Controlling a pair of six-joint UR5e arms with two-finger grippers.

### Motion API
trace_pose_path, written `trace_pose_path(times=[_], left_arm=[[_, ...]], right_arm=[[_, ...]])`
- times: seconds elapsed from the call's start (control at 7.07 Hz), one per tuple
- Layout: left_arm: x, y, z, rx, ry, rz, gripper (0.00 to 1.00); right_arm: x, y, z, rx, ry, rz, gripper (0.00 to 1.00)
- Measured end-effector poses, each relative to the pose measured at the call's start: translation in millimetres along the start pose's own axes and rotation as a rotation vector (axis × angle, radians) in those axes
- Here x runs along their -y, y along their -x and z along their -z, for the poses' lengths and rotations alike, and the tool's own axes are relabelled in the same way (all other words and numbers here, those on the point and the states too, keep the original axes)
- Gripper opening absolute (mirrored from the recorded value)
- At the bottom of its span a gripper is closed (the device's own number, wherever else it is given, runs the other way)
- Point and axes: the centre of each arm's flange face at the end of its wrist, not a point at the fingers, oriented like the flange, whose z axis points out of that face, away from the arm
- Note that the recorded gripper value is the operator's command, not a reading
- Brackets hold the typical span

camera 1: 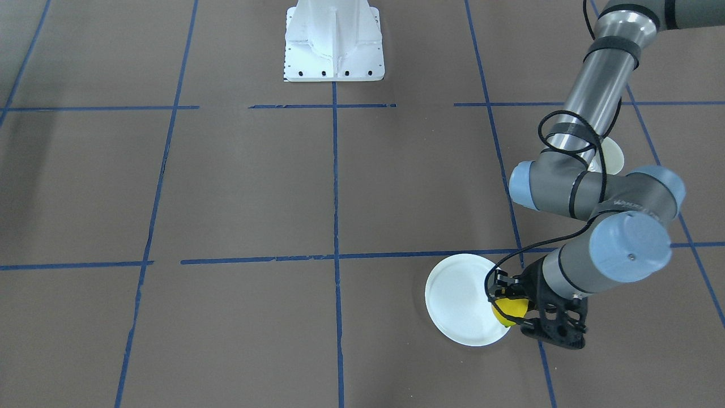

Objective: Move lemon from plate to bowl
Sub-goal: 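Lower the left gripper and close it around the lemon, then lift the lemon with the left gripper and carry it toward the white bowl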

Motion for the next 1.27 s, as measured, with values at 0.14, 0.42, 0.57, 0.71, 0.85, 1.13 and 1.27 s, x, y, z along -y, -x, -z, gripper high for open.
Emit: trace_pose_path(times=[0.14, 0.42, 0.57, 0.71, 0.85, 1.13, 1.27], left_arm=[[-23, 11, 23, -0.011, -0.008, 0.012, 0.00], [-79, 30, 69, 0.001, -0.017, 0.049, 0.00], [-120, 46, 84, 0.010, -0.016, 0.068, 0.00], [-167, 67, 95, 0.021, -0.013, 0.086, 0.00], [-219, 88, 102, 0.046, -0.008, 0.107, 0.00], [-296, 121, 106, 0.112, 0.001, 0.213, 0.00], [-319, 134, 102, 0.128, 0.009, 0.259, 0.00]], right_arm=[[0, 0, 0, 0.000, 0.000, 0.000, 1.00], [0, 0, 0, 0.000, 0.000, 0.000, 1.00], [0, 0, 0, 0.000, 0.000, 0.000, 1.00], [0, 0, 0, 0.000, 0.000, 0.000, 1.00], [0, 0, 0, 0.000, 0.000, 0.000, 1.00], [0, 0, 0, 0.000, 0.000, 0.000, 1.00], [0, 0, 0, 0.000, 0.000, 0.000, 1.00]])
